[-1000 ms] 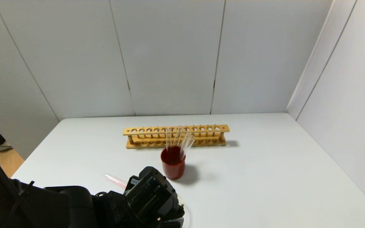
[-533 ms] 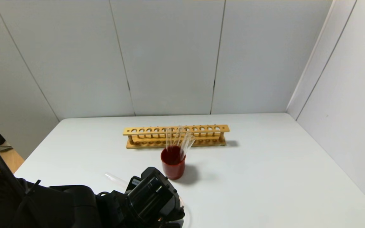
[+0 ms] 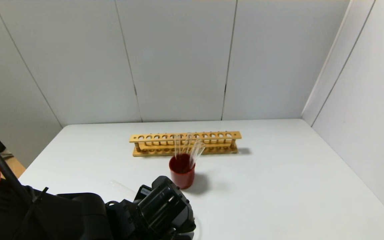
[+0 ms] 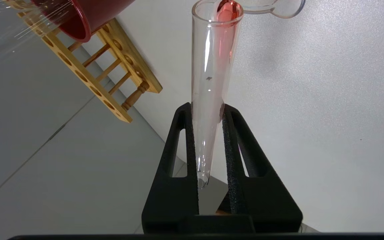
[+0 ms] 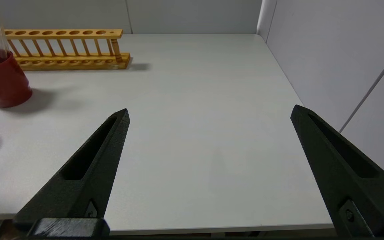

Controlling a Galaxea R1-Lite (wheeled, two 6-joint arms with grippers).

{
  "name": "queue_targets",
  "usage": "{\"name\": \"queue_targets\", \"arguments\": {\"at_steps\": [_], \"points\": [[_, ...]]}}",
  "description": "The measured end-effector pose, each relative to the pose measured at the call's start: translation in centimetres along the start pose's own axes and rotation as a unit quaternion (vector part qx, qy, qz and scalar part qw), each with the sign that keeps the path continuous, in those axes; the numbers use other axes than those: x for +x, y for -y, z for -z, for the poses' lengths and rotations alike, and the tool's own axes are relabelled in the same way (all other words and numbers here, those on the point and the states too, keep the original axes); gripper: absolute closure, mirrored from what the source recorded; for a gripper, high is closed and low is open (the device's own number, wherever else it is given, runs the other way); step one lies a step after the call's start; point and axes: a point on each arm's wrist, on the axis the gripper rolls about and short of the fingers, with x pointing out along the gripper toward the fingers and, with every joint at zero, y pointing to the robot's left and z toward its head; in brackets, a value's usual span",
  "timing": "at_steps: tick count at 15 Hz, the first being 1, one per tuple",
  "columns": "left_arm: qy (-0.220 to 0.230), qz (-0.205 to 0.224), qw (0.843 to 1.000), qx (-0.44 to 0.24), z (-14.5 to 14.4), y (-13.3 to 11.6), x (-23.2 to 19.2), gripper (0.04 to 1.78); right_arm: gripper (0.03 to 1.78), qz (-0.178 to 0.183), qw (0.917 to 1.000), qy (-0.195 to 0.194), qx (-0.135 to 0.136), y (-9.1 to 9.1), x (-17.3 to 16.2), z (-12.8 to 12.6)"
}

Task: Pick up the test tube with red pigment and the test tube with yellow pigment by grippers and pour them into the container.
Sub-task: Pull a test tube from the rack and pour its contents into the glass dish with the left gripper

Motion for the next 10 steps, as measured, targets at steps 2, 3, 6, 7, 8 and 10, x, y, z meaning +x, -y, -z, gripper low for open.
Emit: {"name": "queue_targets", "arguments": {"at_steps": [2, 3, 6, 7, 8, 10], "points": [[0.002, -0.001, 1.0, 0.002, -0.2, -0.1, 0.03, 1.52, 0.11, 0.0, 1.0, 0.0, 0.0, 0.0, 0.0, 0.0], [0.002, -0.001, 1.0, 0.004, -0.3, -0.1, 0.06, 1.52, 0.11, 0.0, 1.0, 0.0, 0.0, 0.0, 0.0, 0.0], [-0.005, 0.0, 1.0, 0.014, -0.58, -0.13, 0.15, 1.52, 0.11, 0.0, 1.0, 0.0, 0.0, 0.0, 0.0, 0.0], [-0.008, 0.003, 1.0, 0.017, -0.65, -0.2, 0.19, 1.52, 0.11, 0.0, 1.0, 0.0, 0.0, 0.0, 0.0, 0.0], [-0.009, 0.003, 1.0, 0.018, -0.78, -0.34, 0.24, 1.52, 0.11, 0.0, 1.0, 0.0, 0.0, 0.0, 0.0, 0.0], [-0.011, 0.002, 1.0, 0.019, -1.02, -0.56, 0.36, 1.52, 0.11, 0.0, 1.0, 0.0, 0.0, 0.0, 0.0, 0.0]]}}
